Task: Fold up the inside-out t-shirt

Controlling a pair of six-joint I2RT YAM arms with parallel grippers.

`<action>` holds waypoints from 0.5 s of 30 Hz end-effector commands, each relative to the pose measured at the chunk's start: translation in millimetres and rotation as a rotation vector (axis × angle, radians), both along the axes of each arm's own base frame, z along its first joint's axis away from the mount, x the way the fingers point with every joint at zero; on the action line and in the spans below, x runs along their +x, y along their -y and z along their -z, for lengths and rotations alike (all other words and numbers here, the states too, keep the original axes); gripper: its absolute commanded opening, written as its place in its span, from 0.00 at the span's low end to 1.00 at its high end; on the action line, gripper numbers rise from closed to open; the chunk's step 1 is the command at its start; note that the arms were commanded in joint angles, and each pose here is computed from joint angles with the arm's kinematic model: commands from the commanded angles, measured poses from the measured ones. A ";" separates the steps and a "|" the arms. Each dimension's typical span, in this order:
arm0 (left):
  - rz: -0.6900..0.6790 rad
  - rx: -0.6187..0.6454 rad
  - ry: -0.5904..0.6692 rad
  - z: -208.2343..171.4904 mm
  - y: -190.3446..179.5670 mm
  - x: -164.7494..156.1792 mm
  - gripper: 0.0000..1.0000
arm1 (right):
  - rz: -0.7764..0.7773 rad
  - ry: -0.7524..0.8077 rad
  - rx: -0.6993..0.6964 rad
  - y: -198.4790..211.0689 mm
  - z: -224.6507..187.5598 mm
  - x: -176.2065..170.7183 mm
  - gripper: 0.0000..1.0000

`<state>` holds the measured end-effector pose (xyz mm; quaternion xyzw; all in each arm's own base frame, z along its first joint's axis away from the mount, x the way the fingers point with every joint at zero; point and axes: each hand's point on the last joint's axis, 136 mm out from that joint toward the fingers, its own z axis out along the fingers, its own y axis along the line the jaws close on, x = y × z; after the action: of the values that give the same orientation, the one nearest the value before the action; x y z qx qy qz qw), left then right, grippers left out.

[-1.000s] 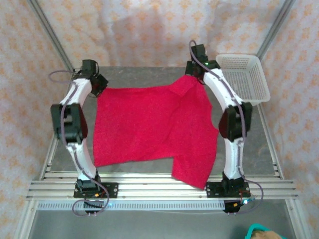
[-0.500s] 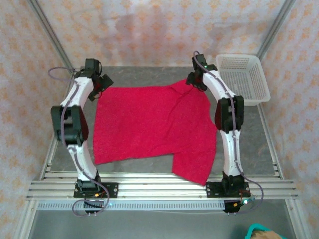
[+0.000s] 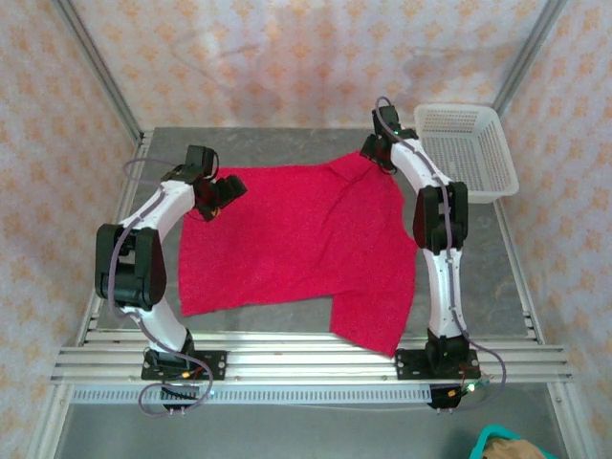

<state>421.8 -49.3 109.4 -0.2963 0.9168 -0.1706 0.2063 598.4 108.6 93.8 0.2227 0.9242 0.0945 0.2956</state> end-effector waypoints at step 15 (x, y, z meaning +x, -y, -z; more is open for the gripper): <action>0.057 0.005 0.013 -7.2 12.8 -21.1 0.80 | 0.139 -0.025 0.195 -77.6 29.6 -22.6 0.54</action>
<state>408.1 -61.3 113.8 -0.2797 0.9203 -0.1755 0.2098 566.5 201.4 63.6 0.2899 0.9048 0.1802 0.2545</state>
